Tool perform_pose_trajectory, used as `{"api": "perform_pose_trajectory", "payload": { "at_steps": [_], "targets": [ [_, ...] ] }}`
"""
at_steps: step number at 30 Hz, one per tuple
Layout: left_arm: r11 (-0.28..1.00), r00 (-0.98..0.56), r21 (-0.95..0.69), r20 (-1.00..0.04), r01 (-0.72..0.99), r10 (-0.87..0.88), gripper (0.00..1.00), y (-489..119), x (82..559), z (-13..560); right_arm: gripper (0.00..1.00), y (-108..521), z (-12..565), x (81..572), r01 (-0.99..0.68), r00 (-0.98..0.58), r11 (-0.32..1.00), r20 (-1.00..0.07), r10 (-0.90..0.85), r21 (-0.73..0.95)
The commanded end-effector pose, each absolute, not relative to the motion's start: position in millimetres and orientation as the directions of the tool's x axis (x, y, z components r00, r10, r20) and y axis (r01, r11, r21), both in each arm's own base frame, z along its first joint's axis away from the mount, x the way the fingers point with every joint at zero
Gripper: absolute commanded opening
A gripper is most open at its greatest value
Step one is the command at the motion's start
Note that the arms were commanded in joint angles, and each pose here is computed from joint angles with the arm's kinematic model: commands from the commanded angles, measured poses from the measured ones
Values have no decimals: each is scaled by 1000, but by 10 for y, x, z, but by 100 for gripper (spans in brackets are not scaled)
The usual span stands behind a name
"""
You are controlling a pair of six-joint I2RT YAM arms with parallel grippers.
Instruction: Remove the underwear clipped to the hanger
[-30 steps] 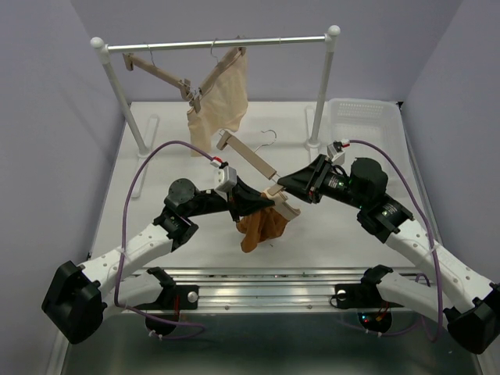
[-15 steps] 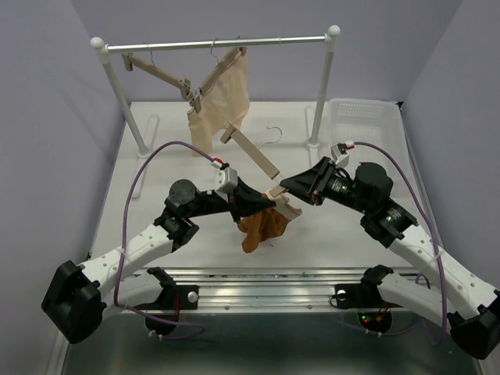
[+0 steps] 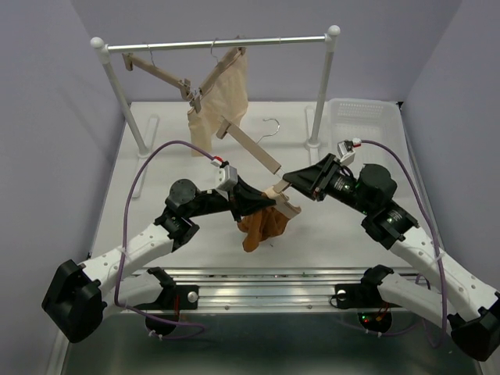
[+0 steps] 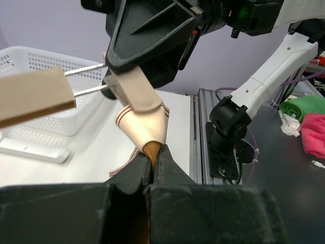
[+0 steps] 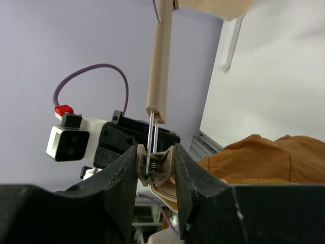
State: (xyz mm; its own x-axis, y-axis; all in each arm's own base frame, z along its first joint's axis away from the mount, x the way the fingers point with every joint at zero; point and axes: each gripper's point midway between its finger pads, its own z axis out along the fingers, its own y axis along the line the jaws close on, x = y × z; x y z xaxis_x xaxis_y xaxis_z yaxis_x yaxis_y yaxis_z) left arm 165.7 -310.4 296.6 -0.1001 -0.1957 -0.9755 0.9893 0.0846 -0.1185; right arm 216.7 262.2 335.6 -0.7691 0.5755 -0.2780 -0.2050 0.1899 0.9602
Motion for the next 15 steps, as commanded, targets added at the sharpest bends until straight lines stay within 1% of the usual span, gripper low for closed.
{"api": "perform_pose_trajectory", "payload": {
  "at_steps": [1, 5, 7, 11, 12, 15],
  "targets": [
    [69, -99, -116, -972, 991, -212, 0, -3101, 1606, 3000, 1, 2385, 4002, 2198, -375, -618, 154, -371, 694, 914],
    [93, -107, -131, -968, 987, -226, 0, -3066, 1614, 3005, 1, 2346, 3936, 2243, -343, -603, 223, -396, 692, 912],
    [105, -107, -134, -966, 985, -234, 0, -3049, 1618, 3014, 1, 2351, 3960, 2223, -365, -601, 238, -423, 678, 900],
    [111, -125, -155, -962, 982, -242, 0, -3027, 1611, 3016, 1, 2304, 3858, 2245, -350, -585, 313, -467, 663, 883],
    [109, -134, -164, -962, 980, -239, 0, -3024, 1602, 3009, 1, 2256, 3843, 2286, -357, -552, 357, -504, 664, 863],
    [122, -140, -175, -958, 977, -250, 0, -2989, 1592, 3040, 1, 2144, 3814, 2316, -337, -514, 441, -555, 655, 832]
  ]
}}
